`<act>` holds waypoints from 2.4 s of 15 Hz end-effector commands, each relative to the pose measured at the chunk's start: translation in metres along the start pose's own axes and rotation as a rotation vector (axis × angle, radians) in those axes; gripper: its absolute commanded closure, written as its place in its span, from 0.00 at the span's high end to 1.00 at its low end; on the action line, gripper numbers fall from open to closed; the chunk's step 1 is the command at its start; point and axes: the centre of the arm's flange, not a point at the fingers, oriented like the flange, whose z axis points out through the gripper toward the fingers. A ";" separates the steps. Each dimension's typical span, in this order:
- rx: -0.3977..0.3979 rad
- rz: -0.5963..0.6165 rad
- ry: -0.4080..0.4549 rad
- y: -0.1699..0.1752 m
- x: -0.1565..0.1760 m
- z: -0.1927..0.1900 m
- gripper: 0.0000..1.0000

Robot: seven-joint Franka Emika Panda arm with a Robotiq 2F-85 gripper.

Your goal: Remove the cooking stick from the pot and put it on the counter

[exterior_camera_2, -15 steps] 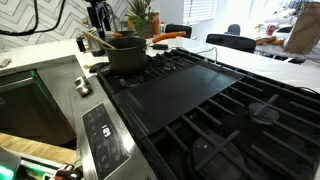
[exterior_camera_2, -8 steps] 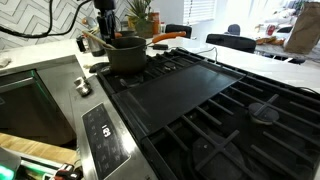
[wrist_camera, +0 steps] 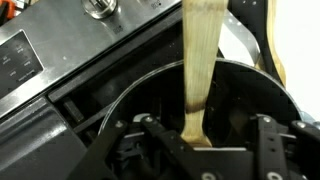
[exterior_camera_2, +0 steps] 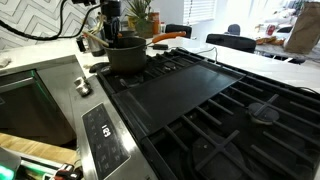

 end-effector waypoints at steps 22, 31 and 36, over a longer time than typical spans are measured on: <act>0.070 -0.046 0.084 0.018 -0.067 -0.081 0.06; 0.159 -0.257 0.406 -0.018 -0.157 -0.092 0.06; 0.227 -0.323 0.519 -0.068 -0.180 -0.040 0.06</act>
